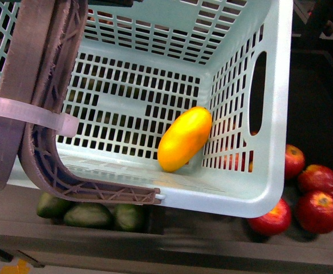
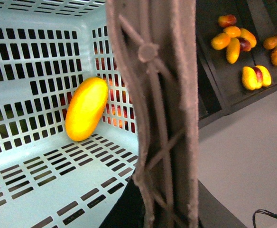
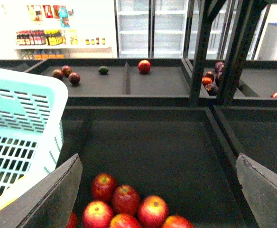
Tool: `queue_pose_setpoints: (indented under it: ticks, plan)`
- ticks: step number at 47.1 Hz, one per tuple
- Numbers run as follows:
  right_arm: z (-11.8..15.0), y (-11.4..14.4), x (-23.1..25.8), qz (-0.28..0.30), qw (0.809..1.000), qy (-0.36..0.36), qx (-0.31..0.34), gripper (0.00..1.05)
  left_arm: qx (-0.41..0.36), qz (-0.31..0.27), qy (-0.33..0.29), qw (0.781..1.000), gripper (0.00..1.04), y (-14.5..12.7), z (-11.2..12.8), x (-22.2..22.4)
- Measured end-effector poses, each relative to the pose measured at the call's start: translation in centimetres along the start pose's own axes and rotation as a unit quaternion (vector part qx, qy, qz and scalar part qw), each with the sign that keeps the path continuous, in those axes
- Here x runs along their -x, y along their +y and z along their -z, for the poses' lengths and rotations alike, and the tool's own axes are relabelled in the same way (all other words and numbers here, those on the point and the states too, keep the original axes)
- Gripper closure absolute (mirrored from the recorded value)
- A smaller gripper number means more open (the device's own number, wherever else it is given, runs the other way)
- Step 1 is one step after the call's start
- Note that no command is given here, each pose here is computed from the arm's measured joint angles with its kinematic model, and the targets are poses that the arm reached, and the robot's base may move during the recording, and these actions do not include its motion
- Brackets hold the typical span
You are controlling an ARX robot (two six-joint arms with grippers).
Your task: Pick mango and avocado into basket
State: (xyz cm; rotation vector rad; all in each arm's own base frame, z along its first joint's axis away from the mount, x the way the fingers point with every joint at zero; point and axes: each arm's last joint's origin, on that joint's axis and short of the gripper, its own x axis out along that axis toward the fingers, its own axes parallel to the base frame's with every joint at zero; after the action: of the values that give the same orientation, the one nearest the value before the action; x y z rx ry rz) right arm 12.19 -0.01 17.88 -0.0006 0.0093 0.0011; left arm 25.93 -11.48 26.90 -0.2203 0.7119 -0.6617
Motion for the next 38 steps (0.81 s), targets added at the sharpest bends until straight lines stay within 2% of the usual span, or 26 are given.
queue_pose_setpoints:
  ticks: [38]
  plan:
    - [-0.06, 0.01, 0.0, -0.001, 1.0, -0.001, 0.0, 0.08, 0.0, -0.005, -0.001, 1.0, 0.97, 0.11, 0.02, -0.01]
